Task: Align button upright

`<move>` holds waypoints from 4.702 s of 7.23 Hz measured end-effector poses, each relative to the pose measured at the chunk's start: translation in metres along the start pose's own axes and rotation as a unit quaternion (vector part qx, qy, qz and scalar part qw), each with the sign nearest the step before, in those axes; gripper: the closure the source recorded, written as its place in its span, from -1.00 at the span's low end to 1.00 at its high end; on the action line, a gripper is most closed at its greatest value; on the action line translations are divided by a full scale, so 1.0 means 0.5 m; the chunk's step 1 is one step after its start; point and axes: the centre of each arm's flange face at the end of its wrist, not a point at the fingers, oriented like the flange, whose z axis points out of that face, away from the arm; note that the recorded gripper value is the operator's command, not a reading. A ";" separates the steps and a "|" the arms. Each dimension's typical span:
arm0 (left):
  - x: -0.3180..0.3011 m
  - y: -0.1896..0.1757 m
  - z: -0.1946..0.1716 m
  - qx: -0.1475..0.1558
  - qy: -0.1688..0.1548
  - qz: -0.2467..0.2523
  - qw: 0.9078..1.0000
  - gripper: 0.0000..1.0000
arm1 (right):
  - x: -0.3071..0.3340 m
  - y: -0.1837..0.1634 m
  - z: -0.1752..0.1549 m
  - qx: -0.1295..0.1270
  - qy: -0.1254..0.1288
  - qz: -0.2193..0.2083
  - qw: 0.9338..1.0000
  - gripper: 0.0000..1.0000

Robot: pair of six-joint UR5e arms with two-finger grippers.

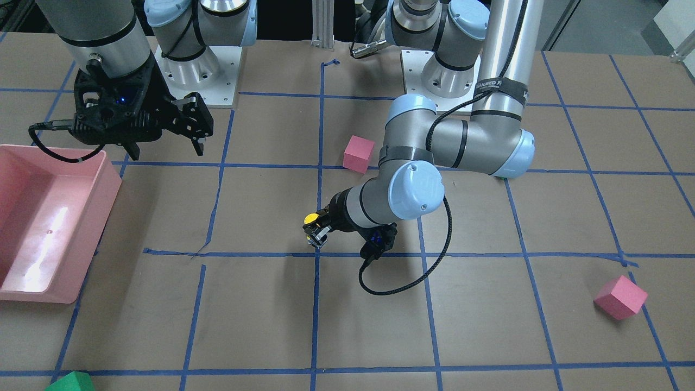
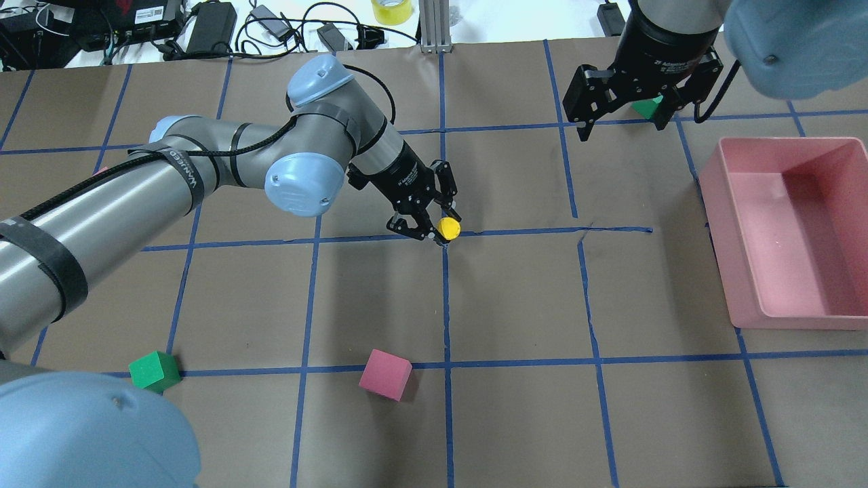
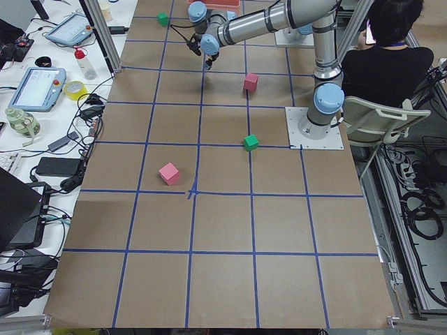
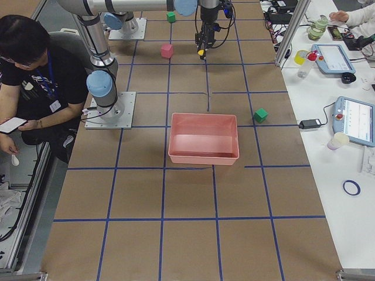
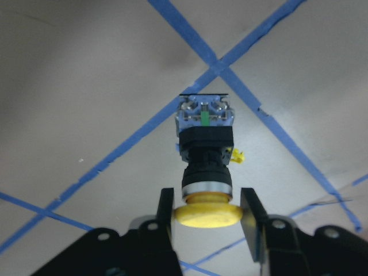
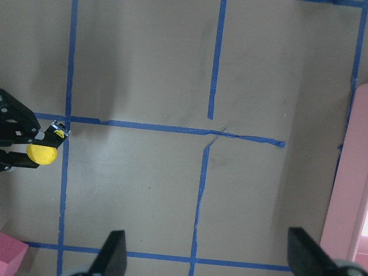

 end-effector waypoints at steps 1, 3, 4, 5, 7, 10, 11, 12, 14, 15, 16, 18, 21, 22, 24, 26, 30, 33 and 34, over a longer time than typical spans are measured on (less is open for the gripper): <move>-0.003 -0.031 -0.005 -0.015 0.003 -0.023 1.000 1.00 | 0.000 0.000 0.000 0.000 0.000 0.000 1.000 -1.00; 0.019 -0.064 -0.002 -0.054 0.021 -0.058 0.997 1.00 | 0.000 0.000 0.000 0.000 0.000 0.000 1.000 -1.00; 0.033 -0.074 0.002 -0.065 0.025 -0.068 0.995 1.00 | 0.001 0.000 0.000 0.000 0.000 0.000 1.000 -1.00; 0.040 -0.081 0.003 -0.068 0.023 -0.074 0.995 0.89 | 0.001 0.000 0.000 0.000 0.000 0.000 1.000 -1.00; 0.039 -0.090 0.007 -0.064 0.014 -0.083 0.994 -1.00 | 0.001 0.000 0.000 0.000 0.000 0.000 1.000 -1.00; 0.035 -0.089 -0.002 -0.049 0.013 -0.071 0.996 -1.00 | 0.000 0.000 0.000 0.000 0.000 0.000 1.000 -1.00; 0.040 -0.075 -0.037 -0.025 0.020 -0.049 0.998 -1.00 | 0.000 0.000 0.000 0.000 0.000 -0.001 1.000 -1.00; 0.042 -0.053 -0.085 0.017 0.021 -0.025 0.999 -1.00 | 0.000 0.000 0.001 -0.001 0.000 -0.001 1.000 -1.00; 0.014 0.024 -0.204 0.105 -0.007 0.077 0.992 -1.00 | 0.000 0.001 0.003 -0.001 0.000 0.000 1.000 -1.00; -0.019 0.064 -0.265 0.142 -0.041 0.154 0.977 -1.00 | 0.000 0.001 0.003 -0.001 0.000 0.000 1.000 -1.00; -0.053 0.099 -0.319 0.171 -0.077 0.234 0.954 -1.00 | 0.000 0.001 0.003 -0.001 -0.001 -0.001 1.000 -1.00; -0.105 0.139 -0.388 0.192 -0.135 0.366 0.901 -1.00 | 0.000 0.001 0.003 -0.002 0.000 0.000 1.000 -1.00; -0.164 0.209 -0.468 0.228 -0.157 0.447 0.851 -1.00 | 0.000 0.001 0.003 -0.001 -0.001 0.000 1.000 -1.00; -0.178 0.218 -0.472 0.231 -0.158 0.453 0.846 -1.00 | 0.000 0.001 0.003 -0.002 -0.001 0.000 1.000 -1.00; -0.194 0.223 -0.472 0.242 -0.156 0.481 0.828 -1.00 | 0.000 0.001 0.003 -0.002 -0.001 0.000 1.000 -1.00; -0.204 0.237 -0.487 0.257 -0.149 0.499 0.814 -1.00 | 0.000 0.001 0.003 -0.002 -0.001 0.000 1.000 -1.00; -0.217 0.222 -0.457 0.244 -0.162 0.511 0.808 -1.00 | 0.001 -0.002 0.001 0.004 -0.001 0.003 1.000 -1.00; -0.222 0.207 -0.436 0.233 -0.172 0.506 0.812 -1.00 | 0.006 -0.007 -0.003 0.014 0.002 0.008 1.000 -1.00; -0.226 0.210 -0.445 0.238 -0.177 0.505 0.811 -1.00 | 0.013 -0.008 -0.003 0.014 0.002 0.011 1.000 -1.00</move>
